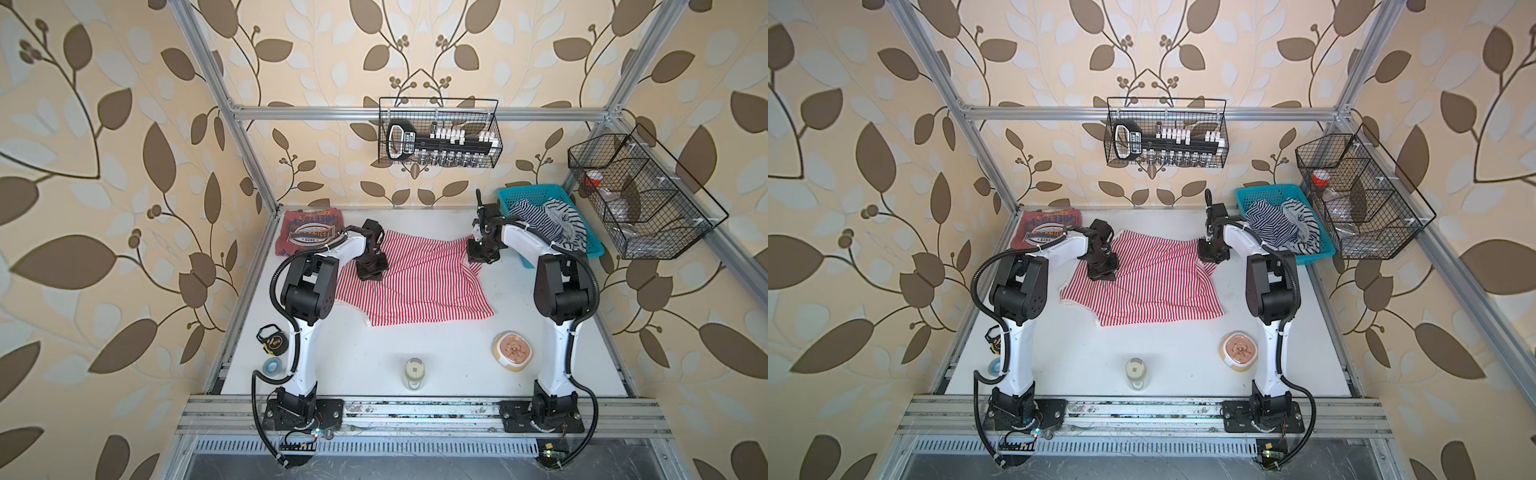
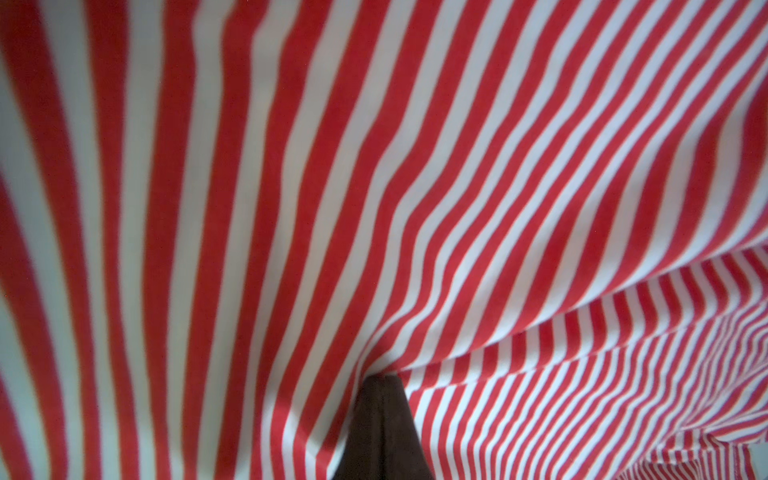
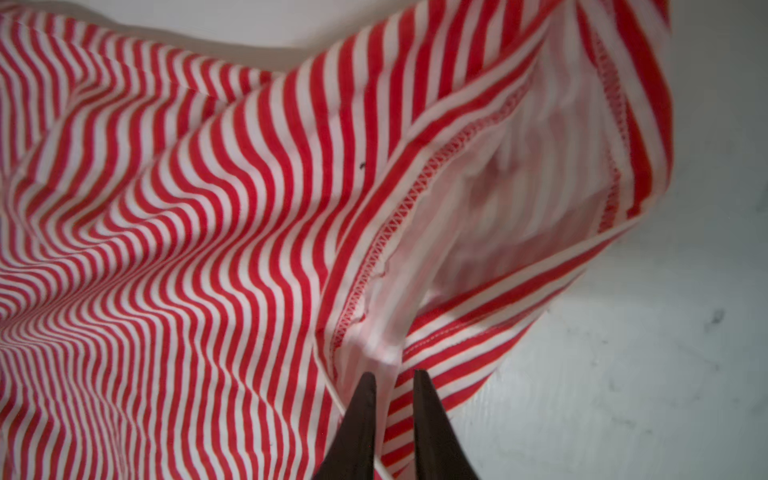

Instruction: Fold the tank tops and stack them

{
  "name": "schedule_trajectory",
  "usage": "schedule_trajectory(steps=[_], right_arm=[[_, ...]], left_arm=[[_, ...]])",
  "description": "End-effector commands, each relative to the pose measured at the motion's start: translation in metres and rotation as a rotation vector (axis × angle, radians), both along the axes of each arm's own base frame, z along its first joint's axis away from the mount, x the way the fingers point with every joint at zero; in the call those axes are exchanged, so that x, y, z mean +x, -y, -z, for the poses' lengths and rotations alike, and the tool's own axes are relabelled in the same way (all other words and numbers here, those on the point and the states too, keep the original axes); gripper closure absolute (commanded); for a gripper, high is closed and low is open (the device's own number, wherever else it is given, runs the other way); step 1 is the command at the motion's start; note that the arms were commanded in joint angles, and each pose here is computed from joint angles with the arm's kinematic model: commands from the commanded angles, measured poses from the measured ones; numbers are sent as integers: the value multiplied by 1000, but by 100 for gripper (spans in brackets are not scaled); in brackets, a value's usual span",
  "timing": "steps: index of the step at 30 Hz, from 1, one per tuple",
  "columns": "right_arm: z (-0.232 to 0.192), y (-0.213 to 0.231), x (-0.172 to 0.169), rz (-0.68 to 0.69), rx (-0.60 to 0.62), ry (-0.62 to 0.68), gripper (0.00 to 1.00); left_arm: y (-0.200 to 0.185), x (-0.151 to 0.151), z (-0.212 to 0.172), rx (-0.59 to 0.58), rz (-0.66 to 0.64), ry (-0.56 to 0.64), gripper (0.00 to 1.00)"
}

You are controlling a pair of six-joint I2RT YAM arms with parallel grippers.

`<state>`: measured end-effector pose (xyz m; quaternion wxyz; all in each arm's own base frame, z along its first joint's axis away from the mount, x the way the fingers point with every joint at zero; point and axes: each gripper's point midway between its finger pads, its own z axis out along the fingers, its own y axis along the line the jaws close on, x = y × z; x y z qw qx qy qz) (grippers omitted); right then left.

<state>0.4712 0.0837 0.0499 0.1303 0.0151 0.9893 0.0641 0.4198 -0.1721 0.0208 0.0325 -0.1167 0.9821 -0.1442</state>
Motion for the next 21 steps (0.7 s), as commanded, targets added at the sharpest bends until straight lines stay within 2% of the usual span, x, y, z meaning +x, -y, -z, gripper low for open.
schedule_trajectory(steps=[1,18,20,21], right_arm=[[11,11,-9,28,-50,-35,82],[31,3,4,45,-19,-57,69],[33,3,4,44,-20,-58,71],[34,2,4,40,-24,-62,77]], left_arm=[[-29,-24,57,127,-27,-135,100],[-29,-26,60,127,-26,-145,100],[-30,-27,61,127,-27,-146,100],[-30,-27,61,127,-27,-147,100]])
